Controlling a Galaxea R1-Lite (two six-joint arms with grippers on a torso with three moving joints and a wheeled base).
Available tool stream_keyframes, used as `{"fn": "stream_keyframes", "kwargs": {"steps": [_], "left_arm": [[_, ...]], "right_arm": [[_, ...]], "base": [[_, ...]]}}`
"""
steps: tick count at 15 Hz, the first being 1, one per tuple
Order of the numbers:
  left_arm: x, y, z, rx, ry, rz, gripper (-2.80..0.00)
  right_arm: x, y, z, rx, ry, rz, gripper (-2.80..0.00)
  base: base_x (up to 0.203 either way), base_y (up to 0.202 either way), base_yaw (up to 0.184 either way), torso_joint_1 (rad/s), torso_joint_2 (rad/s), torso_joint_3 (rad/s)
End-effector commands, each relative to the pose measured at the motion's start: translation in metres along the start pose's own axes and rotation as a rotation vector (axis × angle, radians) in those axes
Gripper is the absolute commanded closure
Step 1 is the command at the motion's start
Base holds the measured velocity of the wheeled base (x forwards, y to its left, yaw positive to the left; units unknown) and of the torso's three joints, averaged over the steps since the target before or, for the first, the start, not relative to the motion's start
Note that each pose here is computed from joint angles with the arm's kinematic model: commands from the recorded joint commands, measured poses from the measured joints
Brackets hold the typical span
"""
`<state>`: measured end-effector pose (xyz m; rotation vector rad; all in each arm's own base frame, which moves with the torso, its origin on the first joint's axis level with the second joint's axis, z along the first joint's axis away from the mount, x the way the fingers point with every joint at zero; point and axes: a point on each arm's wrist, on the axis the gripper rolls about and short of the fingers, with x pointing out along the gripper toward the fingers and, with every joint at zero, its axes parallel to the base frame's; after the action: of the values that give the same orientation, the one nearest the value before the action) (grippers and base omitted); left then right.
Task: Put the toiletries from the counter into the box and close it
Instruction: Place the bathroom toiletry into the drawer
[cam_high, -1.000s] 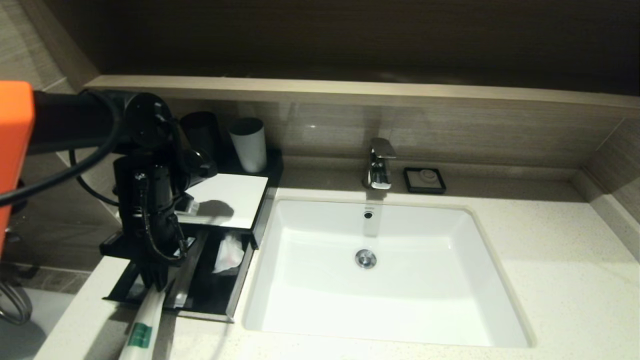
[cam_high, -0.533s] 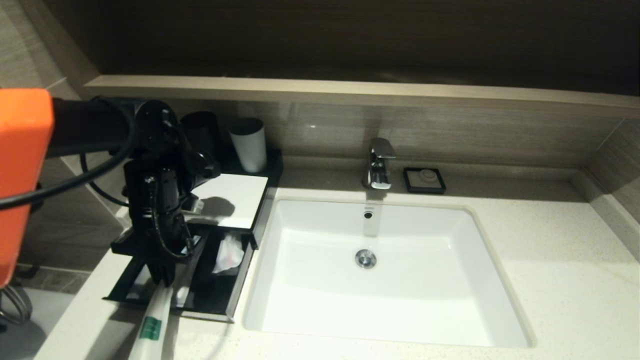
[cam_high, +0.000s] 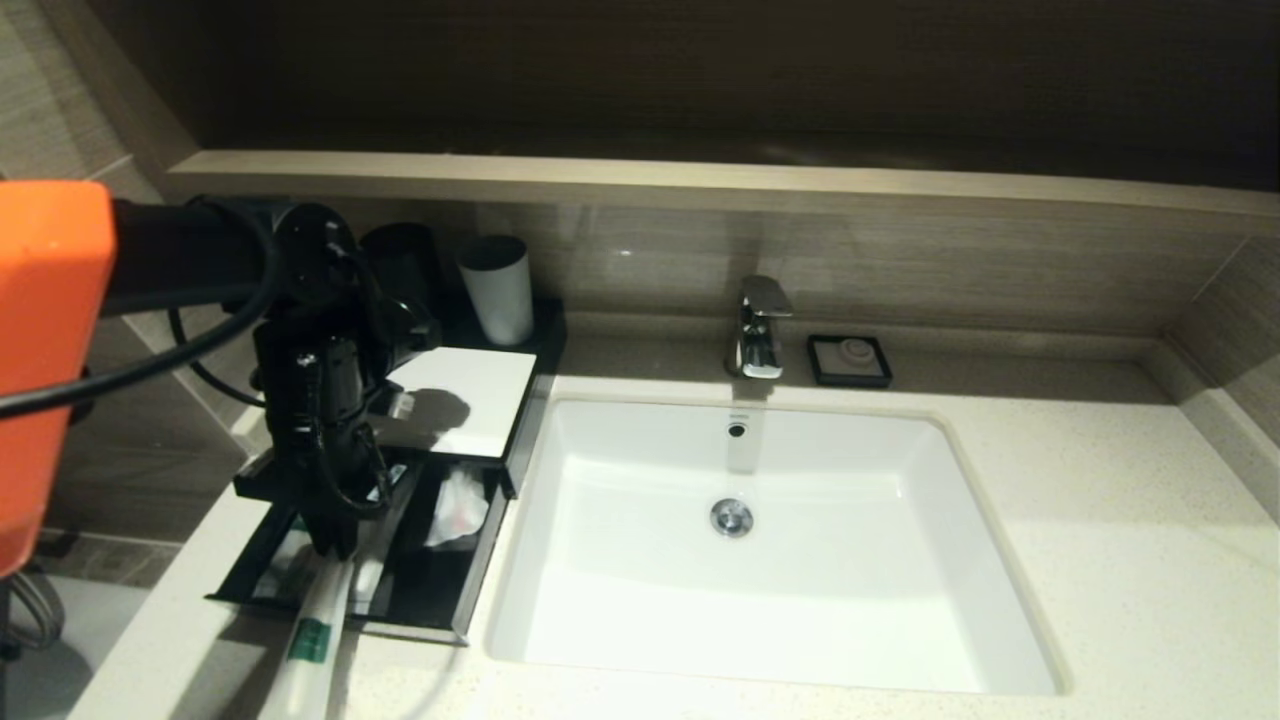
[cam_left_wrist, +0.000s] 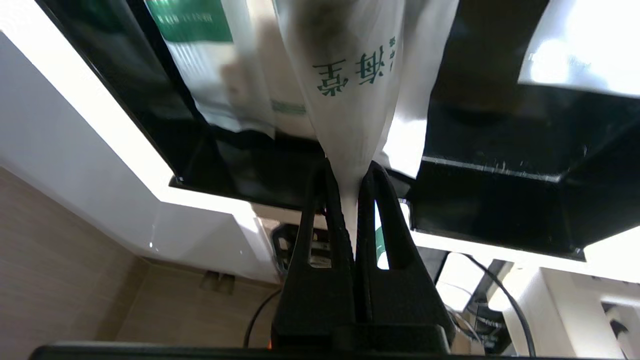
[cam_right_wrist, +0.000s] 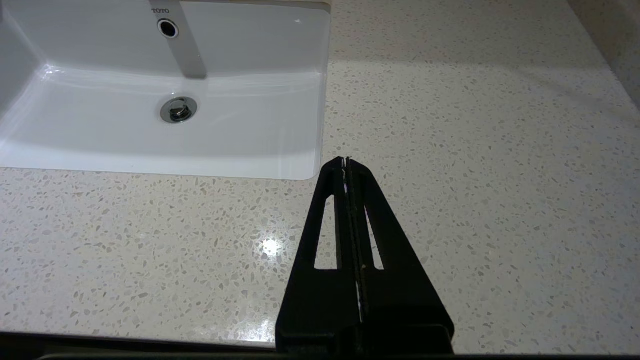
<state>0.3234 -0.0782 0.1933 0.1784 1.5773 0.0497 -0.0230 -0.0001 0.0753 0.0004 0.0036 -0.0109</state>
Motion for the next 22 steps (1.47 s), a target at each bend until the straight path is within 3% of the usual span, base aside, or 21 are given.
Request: {"fn": "stream_keyframes", "kwargs": {"steps": [1,8,22], "left_arm": [[0.001,0.001,0.001,-0.001,0.0,0.009,0.0],[0.002,0.011,0.006,0.011,-0.044,0.055,0.0],[0.005,0.009,0.028,0.067,-0.136,0.092,0.0]], "right_arm": [[0.0,0.0,0.0,0.0,-0.001,0.0,0.0],[0.0,0.0,0.0,0.0,-0.001,0.0,0.0],[0.0,0.0,0.0,0.0,-0.001,0.0,0.0]], "base": [[0.0,0.0,0.0,0.0,0.0,0.0],[0.0,0.0,0.0,0.0,0.0,0.0],[0.0,0.0,0.0,0.0,0.0,0.0]]}}
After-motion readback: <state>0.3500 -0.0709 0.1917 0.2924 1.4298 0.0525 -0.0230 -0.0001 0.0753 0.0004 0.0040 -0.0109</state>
